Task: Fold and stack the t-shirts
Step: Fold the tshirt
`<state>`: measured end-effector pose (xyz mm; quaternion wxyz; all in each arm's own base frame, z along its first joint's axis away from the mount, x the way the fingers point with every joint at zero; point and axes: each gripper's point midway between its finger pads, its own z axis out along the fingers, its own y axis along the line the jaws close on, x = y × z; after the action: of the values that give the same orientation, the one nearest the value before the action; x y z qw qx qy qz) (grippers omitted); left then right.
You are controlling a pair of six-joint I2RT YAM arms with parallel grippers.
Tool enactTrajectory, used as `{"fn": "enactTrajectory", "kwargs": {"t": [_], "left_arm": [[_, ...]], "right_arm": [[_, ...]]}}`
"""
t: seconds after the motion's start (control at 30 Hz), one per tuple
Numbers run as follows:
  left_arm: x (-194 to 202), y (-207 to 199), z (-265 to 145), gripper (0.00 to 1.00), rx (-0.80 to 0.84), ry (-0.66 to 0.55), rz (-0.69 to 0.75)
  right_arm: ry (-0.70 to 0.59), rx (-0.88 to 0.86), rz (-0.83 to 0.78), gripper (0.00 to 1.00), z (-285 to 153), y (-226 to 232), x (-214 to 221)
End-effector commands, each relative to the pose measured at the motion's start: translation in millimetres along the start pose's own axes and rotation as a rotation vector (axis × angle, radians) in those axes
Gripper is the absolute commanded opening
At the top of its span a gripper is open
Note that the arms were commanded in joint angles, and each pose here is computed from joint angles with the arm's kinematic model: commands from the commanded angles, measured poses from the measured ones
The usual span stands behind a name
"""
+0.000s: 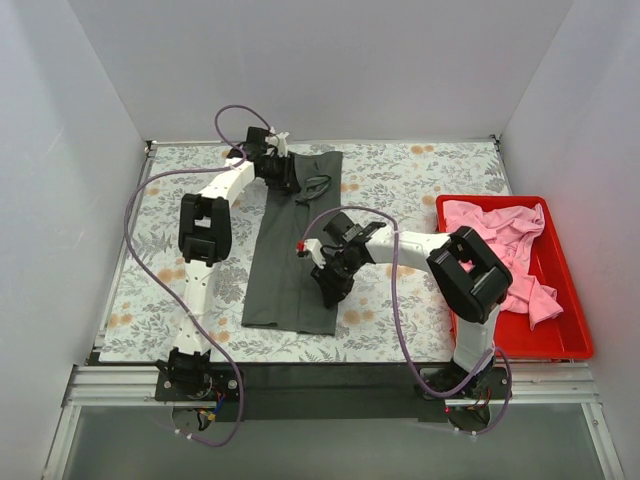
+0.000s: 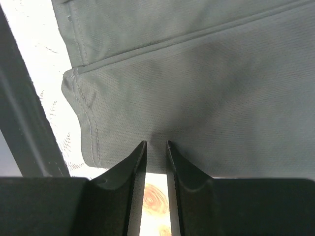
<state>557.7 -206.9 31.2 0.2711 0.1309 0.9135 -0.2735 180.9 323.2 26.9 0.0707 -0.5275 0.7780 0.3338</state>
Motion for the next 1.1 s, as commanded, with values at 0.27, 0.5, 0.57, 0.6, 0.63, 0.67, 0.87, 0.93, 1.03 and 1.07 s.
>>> {"fn": "enactTrajectory", "kwargs": {"t": [0.27, 0.5, 0.57, 0.6, 0.63, 0.67, 0.87, 0.93, 1.03, 1.07], "left_arm": [[-76.4, -50.4, -60.2, 0.43, 0.027, -0.214, 0.034], [-58.4, -65.0, -88.7, 0.47, 0.062, -0.207, 0.084], [-47.2, -66.3, -93.1, 0.45, 0.063, -0.187, 0.096], [-34.5, -66.4, -96.8, 0.44, 0.059, -0.166, 0.093], [-31.6, -67.9, -100.8, 0.44, 0.062, -0.167, 0.096], [-24.3, -68.2, -101.5, 0.44, 0.065, -0.155, 0.093], [21.4, -65.1, -104.4, 0.43, 0.062, -0.084, 0.054], [36.8, -62.4, -102.2, 0.42, 0.062, -0.059, 0.03], [52.2, -59.9, -98.6, 0.42, 0.064, -0.029, 0.01], [54.8, -58.4, -97.1, 0.42, 0.06, -0.025, 0.008]], "right_arm": [[-0.256, 0.341, 0.127, 0.33, -124.6, -131.0, -74.6], [-0.357, 0.438, 0.14, 0.28, -144.6, -182.1, -135.8], [-0.359, 0.475, 0.163, 0.25, -140.1, -202.3, -142.9], [-0.352, 0.498, 0.175, 0.24, -139.2, -210.6, -142.1], [-0.35, 0.501, 0.185, 0.23, -135.9, -214.4, -142.8], [-0.343, 0.499, 0.192, 0.21, -129.1, -221.3, -141.9], [-0.297, 0.507, 0.226, 0.18, -105.2, -236.7, -130.2], [-0.272, 0.534, 0.239, 0.16, -99.4, -246.7, -122.9], [-0.244, 0.593, 0.262, 0.13, -96.1, -264.8, -112.9], [-0.23, 0.603, 0.279, 0.12, -92.9, -273.0, -105.8]]}}
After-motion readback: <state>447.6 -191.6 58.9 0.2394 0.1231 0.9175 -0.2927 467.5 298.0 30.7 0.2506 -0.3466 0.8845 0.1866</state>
